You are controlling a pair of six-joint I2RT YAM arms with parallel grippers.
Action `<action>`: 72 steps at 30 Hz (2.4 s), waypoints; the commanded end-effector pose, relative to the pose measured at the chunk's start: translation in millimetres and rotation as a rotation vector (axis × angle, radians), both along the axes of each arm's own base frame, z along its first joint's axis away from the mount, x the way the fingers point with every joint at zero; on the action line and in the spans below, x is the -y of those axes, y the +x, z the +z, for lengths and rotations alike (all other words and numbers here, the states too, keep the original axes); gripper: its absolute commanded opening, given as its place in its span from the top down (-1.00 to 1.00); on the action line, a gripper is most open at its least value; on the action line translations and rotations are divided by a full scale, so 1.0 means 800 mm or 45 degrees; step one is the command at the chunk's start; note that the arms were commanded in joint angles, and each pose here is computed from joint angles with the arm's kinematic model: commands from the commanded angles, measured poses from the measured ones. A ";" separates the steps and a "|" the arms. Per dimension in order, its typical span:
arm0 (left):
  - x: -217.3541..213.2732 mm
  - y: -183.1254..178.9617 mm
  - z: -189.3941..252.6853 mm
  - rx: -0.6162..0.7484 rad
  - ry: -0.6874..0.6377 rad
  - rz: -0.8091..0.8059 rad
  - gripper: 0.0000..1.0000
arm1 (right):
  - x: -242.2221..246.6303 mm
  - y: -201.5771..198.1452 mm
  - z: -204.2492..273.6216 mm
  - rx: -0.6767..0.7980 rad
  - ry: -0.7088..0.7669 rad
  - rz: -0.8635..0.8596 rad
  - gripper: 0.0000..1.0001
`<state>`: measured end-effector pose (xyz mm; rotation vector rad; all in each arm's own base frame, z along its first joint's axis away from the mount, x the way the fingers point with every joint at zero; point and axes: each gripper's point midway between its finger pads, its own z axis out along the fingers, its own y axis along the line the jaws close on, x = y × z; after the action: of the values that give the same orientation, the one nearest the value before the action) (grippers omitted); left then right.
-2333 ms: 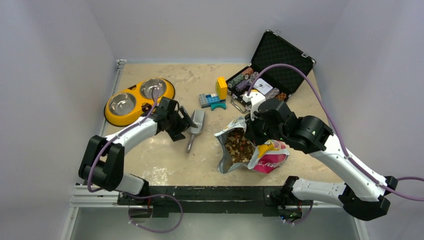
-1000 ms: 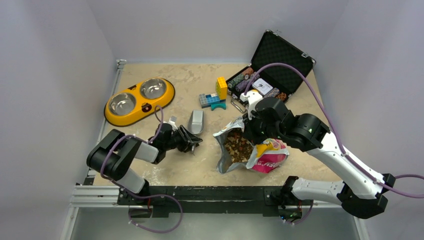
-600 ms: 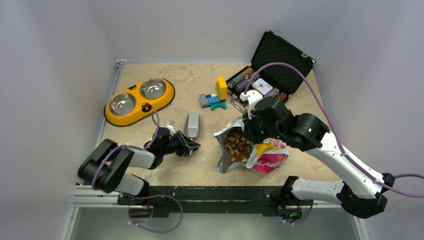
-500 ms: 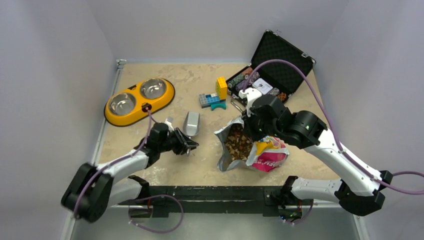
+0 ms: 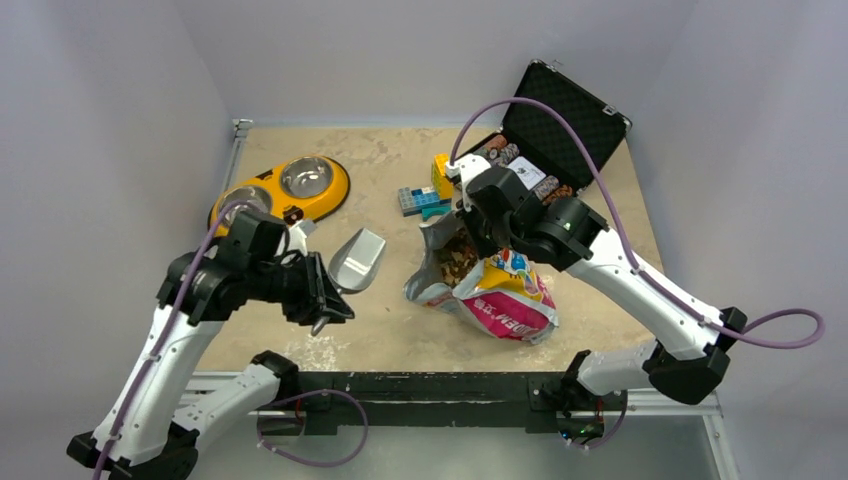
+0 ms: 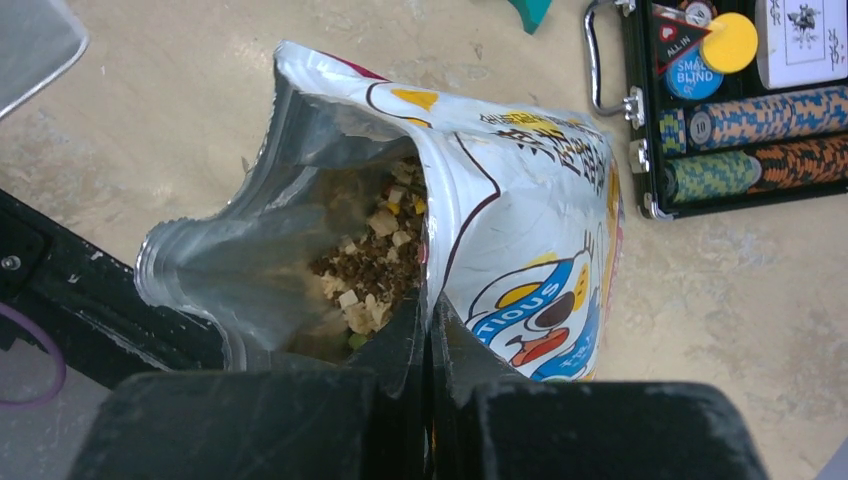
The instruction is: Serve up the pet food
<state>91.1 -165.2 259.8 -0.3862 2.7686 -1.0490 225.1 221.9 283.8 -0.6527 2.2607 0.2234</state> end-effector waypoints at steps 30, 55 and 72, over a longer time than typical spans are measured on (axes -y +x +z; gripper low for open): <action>0.128 -0.023 0.062 -0.551 -0.098 -0.278 1.00 | -0.076 -0.045 0.095 0.186 0.497 0.480 1.00; 0.230 0.051 -0.202 -0.853 0.252 -0.109 1.00 | -0.064 -0.050 0.092 0.168 0.516 0.425 1.00; 0.292 0.153 -0.142 0.501 -0.343 -0.532 1.00 | -0.009 -0.075 0.064 0.111 0.592 0.208 1.00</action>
<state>137.8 -378.1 122.8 0.1981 3.0186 -1.4610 172.8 211.8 261.5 -0.7187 2.2238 0.4920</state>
